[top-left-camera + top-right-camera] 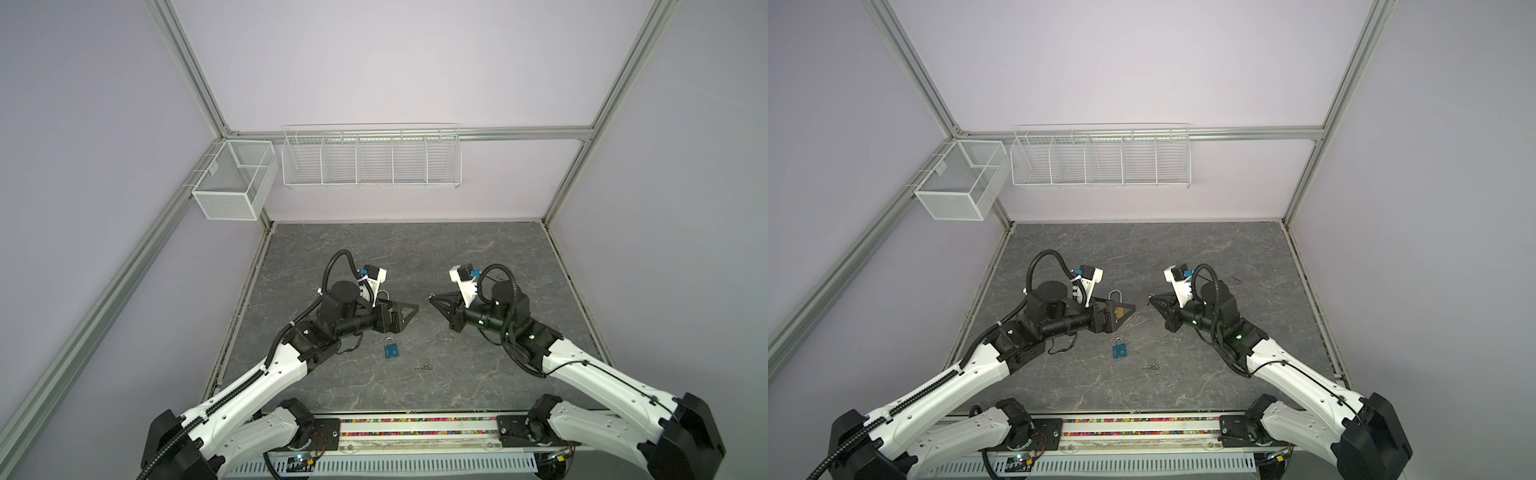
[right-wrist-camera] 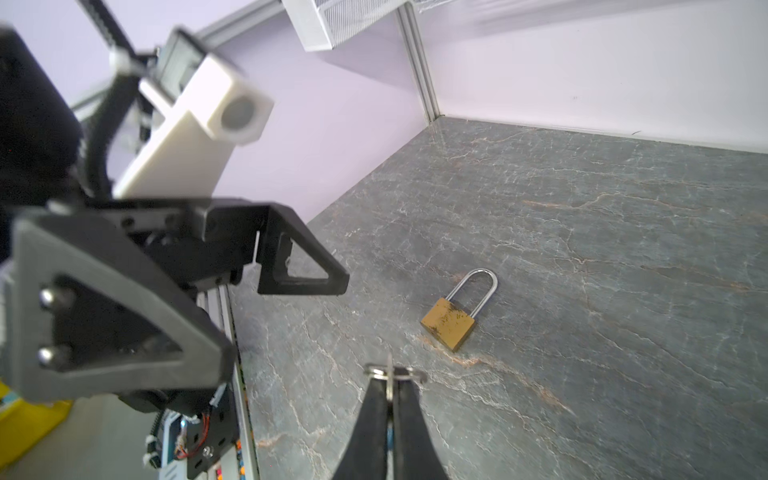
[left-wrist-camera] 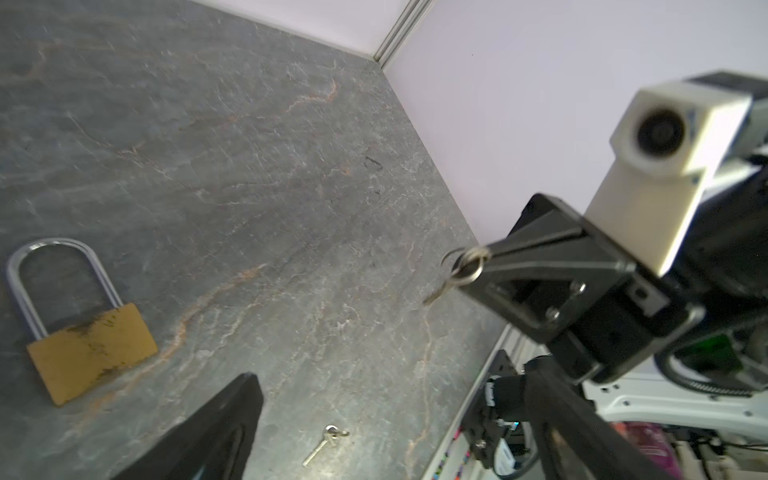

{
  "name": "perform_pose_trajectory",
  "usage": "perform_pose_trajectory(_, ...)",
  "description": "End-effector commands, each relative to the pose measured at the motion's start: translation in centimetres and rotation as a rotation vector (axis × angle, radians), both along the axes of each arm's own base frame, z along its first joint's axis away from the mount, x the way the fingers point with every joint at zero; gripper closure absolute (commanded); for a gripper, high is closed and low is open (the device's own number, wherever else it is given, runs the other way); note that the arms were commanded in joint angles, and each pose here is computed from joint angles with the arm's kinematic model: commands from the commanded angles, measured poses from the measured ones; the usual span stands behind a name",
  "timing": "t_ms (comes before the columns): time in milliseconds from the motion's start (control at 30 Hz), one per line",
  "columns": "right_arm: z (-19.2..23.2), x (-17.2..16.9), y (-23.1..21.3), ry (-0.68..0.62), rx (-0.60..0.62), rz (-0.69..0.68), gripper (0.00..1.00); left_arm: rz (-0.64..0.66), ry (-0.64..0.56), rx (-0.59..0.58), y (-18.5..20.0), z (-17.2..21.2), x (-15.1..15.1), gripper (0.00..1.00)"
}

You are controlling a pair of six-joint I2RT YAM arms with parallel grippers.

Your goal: Unlock with the key

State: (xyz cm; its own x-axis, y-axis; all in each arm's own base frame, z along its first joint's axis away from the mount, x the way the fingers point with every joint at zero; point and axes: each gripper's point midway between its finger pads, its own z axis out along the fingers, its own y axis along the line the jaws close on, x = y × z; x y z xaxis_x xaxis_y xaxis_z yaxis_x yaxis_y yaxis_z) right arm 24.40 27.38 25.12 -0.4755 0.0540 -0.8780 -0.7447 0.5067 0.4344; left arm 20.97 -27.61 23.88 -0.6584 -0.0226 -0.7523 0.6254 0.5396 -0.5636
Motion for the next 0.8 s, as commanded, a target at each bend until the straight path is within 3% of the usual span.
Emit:
perform_pose_trajectory(0,2.9,-0.4,0.0,0.064,0.2,0.042,0.94,-0.111,-0.421,-0.026,-0.5,4.0,-1.7,0.0)
perform_pose_trajectory(67,4.0,-0.4,0.1,0.078,0.273,0.055,0.94,-0.169,-0.515,-0.045,-0.9,4.7,-3.1,0.01)
perform_pose_trajectory(200,5.4,-0.5,1.0,0.12,0.395,0.116,0.94,-0.211,-0.587,-0.107,-1.6,6.4,-3.6,0.2)
perform_pose_trajectory(300,5.8,-0.6,1.2,0.13,0.451,0.148,0.94,-0.187,-0.597,-0.171,-1.9,7.4,-3.3,0.32)
perform_pose_trajectory(367,6.0,-0.8,1.5,0.129,0.457,0.171,0.94,-0.148,-0.576,-0.151,-1.8,7.1,-2.4,0.4)
perform_pose_trajectory(467,6.4,-1.3,1.5,0.112,0.46,0.181,0.94,-0.121,-0.555,-0.16,-1.8,7.1,-1.9,0.6)
perform_pose_trajectory(667,7.0,-1.9,1.0,0.065,0.443,0.173,0.94,-0.104,-0.499,-0.117,-2.1,6.0,-1.0,0.57)
perform_pose_trajectory(767,7.0,-2.2,1.0,0.052,0.425,0.173,0.94,-0.093,-0.479,-0.204,-1.8,7.0,-0.5,0.56)
